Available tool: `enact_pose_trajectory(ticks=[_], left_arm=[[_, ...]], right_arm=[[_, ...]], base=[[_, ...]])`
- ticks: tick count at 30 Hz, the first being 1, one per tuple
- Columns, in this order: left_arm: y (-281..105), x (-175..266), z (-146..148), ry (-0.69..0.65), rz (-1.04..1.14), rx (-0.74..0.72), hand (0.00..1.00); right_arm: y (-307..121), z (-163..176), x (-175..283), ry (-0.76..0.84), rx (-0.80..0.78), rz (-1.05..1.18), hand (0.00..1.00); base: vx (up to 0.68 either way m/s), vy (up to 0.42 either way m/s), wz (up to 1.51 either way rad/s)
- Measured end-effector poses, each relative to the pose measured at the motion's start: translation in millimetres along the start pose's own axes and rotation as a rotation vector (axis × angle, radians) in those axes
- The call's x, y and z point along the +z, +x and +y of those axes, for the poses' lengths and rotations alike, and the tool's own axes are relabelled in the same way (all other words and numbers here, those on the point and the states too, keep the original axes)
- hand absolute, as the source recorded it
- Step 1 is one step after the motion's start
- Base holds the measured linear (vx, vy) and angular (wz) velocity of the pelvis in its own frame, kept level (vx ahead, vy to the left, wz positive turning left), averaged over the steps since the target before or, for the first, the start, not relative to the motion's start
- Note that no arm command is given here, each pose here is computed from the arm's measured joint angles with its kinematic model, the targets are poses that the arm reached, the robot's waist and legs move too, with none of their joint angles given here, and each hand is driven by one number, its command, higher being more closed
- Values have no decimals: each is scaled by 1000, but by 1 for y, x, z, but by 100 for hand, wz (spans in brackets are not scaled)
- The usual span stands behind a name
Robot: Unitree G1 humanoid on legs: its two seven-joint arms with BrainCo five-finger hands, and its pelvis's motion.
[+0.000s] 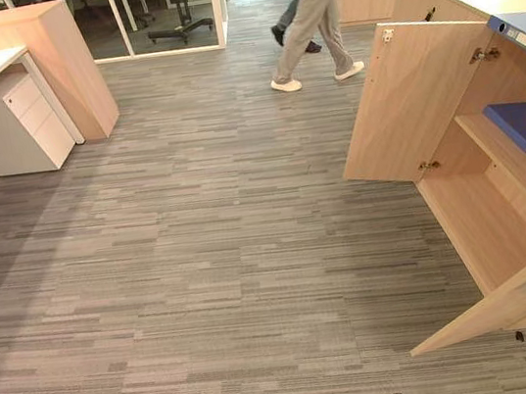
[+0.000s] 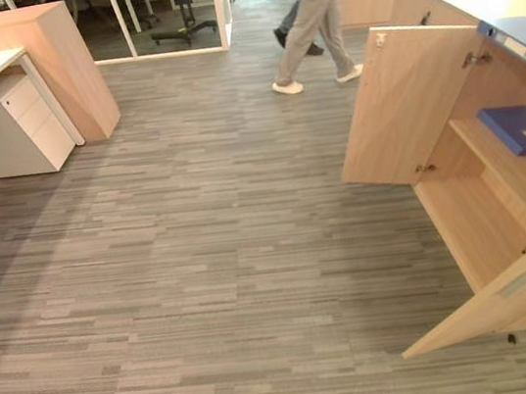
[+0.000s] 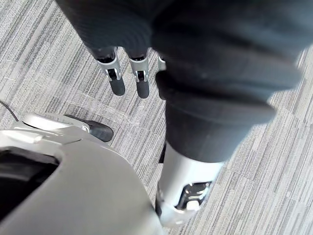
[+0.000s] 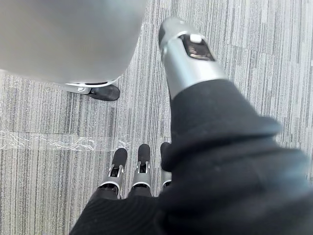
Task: Walk over to the cabinet, pick up the folder, carry it to the office cabinet, place the folder inside the office cabinet, then close the office cabinet door
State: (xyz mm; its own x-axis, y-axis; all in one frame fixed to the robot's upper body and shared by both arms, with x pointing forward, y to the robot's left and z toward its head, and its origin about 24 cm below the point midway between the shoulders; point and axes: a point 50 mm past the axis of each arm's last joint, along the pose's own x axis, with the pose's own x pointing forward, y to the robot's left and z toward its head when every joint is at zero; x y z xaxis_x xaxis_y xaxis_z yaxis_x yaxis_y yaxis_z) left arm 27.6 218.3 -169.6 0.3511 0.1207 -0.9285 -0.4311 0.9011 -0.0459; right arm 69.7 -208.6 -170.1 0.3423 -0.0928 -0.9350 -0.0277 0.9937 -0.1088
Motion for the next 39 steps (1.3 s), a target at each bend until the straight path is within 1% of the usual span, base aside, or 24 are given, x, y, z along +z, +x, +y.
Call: enact_pose_trajectory(ticks=[2, 6, 13, 19, 24, 30, 35, 39], left_arm=[[0, -1, 0, -52, -4, -6, 0], [-1, -3, 0, -96, -7, -2, 0], [-2, -2, -1, -84, -41, -5, 0], [-2, 1, -2, -12, -54, 19, 0], [-1, 3, -3, -2, -64, 16, 0], [-1, 3, -3, -2, -64, 17, 0], [-1, 3, -3, -2, -64, 17, 0], [-1, 3, -3, 2, -64, 16, 0]], right_arm=[[0, 0, 1, -1, -1, -4, 0], [0, 0, 3, -4, -1, -12, 0], [1, -1, 4, -4, -18, -17, 0], [1, -2, 6, 36, -25, -27, 0], [1, 2, 9, 98, -17, -38, 0], [3, 21, 17, 174, 22, -70, 0], [3, 22, 17, 253, 26, -69, 0], [3, 23, 17, 254, 29, -68, 0]], base=[[0, 0, 0], [-40, 7, -1], [-53, 1, 0], [-17, 3, 6], [-6, 6, 9], [-20, 17, 3], [-16, 14, 4], [0, 0, 0]])
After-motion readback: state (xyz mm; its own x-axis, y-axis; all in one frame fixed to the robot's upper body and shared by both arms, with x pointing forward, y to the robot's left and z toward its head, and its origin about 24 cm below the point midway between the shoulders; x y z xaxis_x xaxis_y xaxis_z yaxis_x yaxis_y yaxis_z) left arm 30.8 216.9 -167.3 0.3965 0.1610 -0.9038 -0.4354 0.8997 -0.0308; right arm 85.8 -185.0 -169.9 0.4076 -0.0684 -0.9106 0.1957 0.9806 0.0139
